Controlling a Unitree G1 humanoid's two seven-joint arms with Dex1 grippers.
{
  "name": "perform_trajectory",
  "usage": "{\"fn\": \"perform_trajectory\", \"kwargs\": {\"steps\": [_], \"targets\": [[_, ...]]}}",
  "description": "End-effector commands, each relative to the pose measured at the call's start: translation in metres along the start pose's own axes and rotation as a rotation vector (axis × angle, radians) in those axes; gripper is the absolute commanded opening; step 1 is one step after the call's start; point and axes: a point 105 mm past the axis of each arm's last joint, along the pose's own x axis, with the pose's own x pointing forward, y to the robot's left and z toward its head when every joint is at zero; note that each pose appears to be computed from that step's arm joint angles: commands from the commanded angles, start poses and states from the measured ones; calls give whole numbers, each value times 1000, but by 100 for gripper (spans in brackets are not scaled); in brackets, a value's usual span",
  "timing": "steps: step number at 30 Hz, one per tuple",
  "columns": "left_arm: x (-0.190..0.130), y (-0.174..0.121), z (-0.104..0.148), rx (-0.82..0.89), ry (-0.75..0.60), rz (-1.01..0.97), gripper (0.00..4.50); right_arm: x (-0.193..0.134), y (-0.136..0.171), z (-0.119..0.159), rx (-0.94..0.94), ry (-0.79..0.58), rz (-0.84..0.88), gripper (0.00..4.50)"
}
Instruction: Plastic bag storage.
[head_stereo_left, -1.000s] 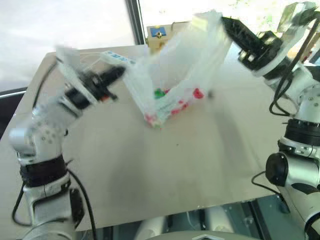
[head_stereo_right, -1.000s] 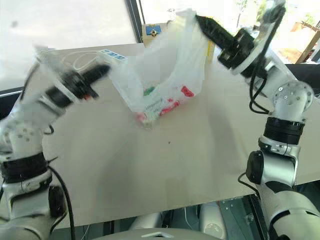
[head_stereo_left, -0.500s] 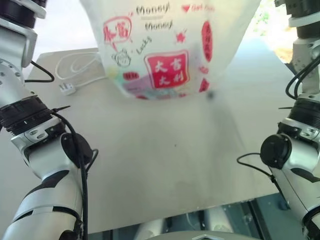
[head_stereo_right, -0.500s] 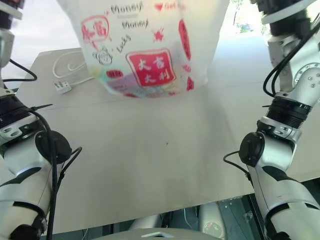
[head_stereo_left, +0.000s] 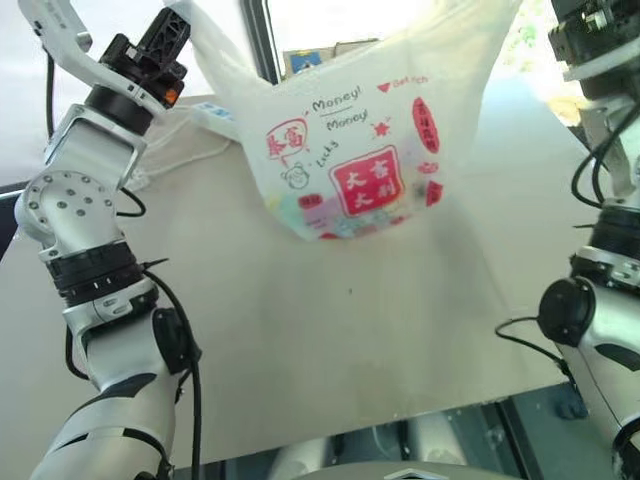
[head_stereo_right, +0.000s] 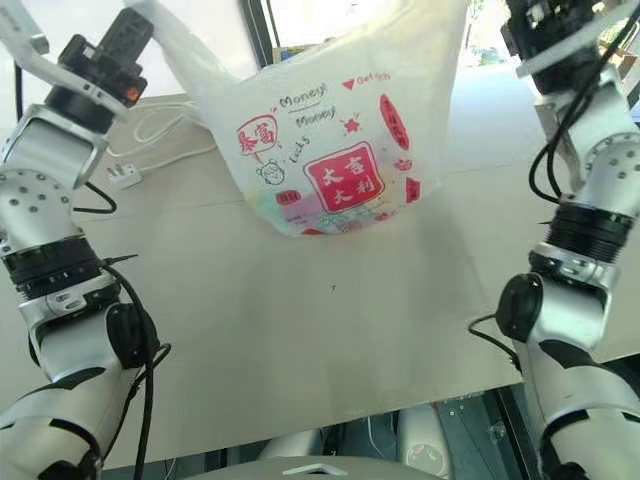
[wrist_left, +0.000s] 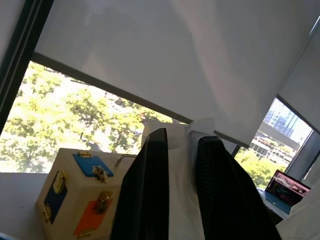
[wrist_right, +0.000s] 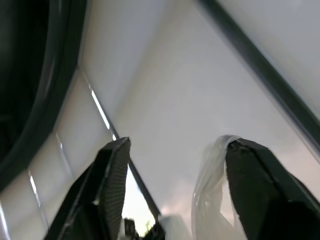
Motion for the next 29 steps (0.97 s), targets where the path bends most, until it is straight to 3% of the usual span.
{"fn": "perform_trajectory", "kwargs": {"steps": [1,5,6,8,12,15,22,26,29], "targets": [[-22,3,14,66,-18,9,263,-20,8,-18,-29,172,19,450],[-50,15,-4,74,75,48,434,-58,-13,-41,-34,337,-120,450],[-58,18,-9,76,101,58,447,-67,-19,-45,-40,370,-156,450],[-87,24,-28,91,213,61,447,-95,-29,-56,-19,453,-231,450],[-160,45,-79,188,516,135,447,-162,-47,-85,-118,762,-401,450],[-211,46,-108,210,685,165,447,-193,-53,-91,-213,858,-455,450],[-266,9,-136,281,765,161,447,-251,-51,-86,-291,827,-484,450],[-280,3,-136,348,778,167,447,-250,-48,-75,-314,715,-453,450],[-279,3,-131,412,752,167,447,-255,-49,-76,-334,731,-439,450]]}}
